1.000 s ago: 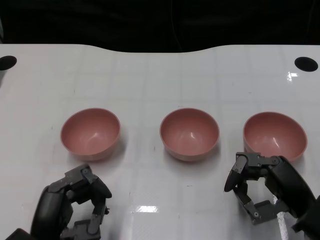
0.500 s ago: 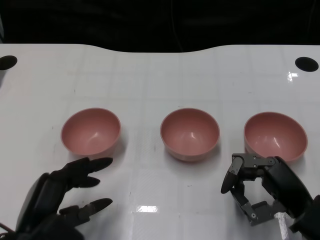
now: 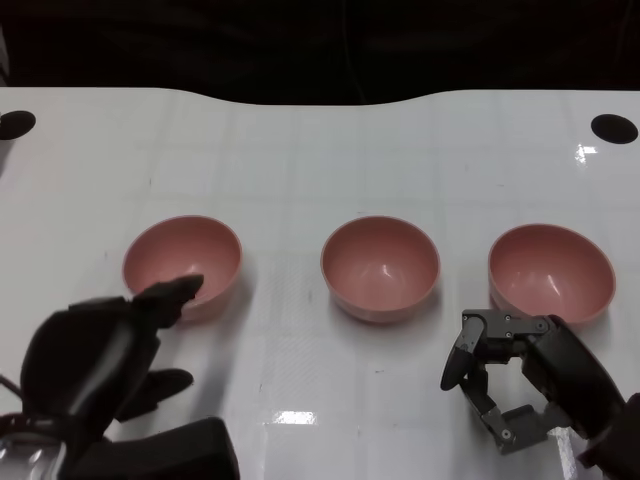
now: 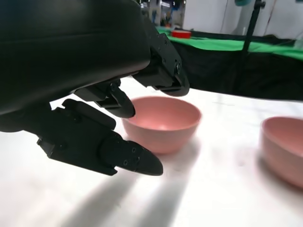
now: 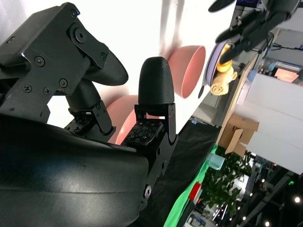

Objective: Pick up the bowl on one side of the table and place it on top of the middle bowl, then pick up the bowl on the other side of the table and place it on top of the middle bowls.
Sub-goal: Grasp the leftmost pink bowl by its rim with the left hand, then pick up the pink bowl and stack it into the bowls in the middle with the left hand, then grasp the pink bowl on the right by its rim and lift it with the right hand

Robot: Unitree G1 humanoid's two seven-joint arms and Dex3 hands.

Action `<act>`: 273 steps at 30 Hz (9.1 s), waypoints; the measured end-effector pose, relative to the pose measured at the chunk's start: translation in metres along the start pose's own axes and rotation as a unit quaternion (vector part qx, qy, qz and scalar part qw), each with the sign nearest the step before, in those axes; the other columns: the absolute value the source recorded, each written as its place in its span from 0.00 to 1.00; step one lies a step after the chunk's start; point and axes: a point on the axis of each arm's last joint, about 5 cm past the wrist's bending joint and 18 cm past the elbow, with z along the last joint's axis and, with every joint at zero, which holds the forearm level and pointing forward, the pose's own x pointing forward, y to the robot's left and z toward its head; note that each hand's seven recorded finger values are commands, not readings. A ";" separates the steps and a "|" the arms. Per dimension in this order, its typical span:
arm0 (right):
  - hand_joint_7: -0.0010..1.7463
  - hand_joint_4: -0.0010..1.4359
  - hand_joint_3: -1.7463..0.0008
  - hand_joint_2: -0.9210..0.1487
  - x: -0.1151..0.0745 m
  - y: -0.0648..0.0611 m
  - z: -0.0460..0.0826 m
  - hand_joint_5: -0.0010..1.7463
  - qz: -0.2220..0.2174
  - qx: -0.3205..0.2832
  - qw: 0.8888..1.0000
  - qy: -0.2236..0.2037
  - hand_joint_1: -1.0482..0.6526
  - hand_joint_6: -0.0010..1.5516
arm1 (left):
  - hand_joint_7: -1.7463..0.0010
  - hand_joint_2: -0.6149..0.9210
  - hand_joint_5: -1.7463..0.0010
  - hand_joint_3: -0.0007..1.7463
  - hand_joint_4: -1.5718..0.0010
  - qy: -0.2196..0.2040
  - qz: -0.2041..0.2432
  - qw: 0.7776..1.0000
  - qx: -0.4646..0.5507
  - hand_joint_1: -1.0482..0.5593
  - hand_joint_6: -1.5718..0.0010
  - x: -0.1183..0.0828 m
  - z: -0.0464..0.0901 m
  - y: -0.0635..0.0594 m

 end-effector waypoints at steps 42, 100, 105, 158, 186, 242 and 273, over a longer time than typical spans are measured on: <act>0.73 0.59 0.14 0.64 0.000 0.001 0.003 0.99 -0.002 -0.011 1.000 -0.004 0.57 0.55 | 0.99 1.00 0.96 0.07 0.59 0.054 -0.097 0.981 0.162 0.32 0.73 0.076 0.022 -0.049; 0.73 0.60 0.15 0.62 -0.001 0.002 0.003 0.99 -0.003 -0.016 1.000 -0.006 0.56 0.55 | 0.31 1.00 0.00 0.07 0.50 -0.042 0.038 0.991 0.123 0.47 0.53 0.088 0.030 -0.041; 0.74 0.60 0.16 0.62 0.000 0.002 0.003 1.00 -0.002 -0.017 1.000 -0.006 0.55 0.55 | 0.75 0.98 0.00 0.05 0.50 -0.072 0.065 0.989 0.109 0.49 0.34 0.088 0.037 -0.032; 0.77 0.60 0.17 0.60 0.000 0.004 0.003 0.99 0.010 -0.011 1.000 -0.008 0.56 0.53 | 0.14 0.75 0.00 0.59 0.47 -0.261 -0.006 0.965 -0.015 0.47 0.54 0.103 0.110 -0.051; 0.77 0.59 0.14 0.62 0.001 0.006 0.003 0.99 0.023 -0.003 1.000 -0.010 0.59 0.53 | 1.00 1.00 0.80 0.31 0.99 -0.262 -0.114 0.957 0.047 0.21 0.90 0.109 0.117 -0.050; 0.75 0.60 0.19 0.57 0.001 0.002 0.003 1.00 0.053 -0.011 0.999 -0.007 0.54 0.53 | 0.99 1.00 0.83 0.13 0.97 -0.249 -0.137 0.958 0.022 0.42 0.90 0.094 0.078 -0.032; 0.77 0.58 0.16 0.61 0.003 -0.002 0.007 1.00 0.021 -0.033 0.999 -0.007 0.55 0.52 | 0.88 0.78 0.33 0.55 0.40 -0.179 0.070 0.941 -0.279 0.61 0.22 -0.004 -0.014 -0.037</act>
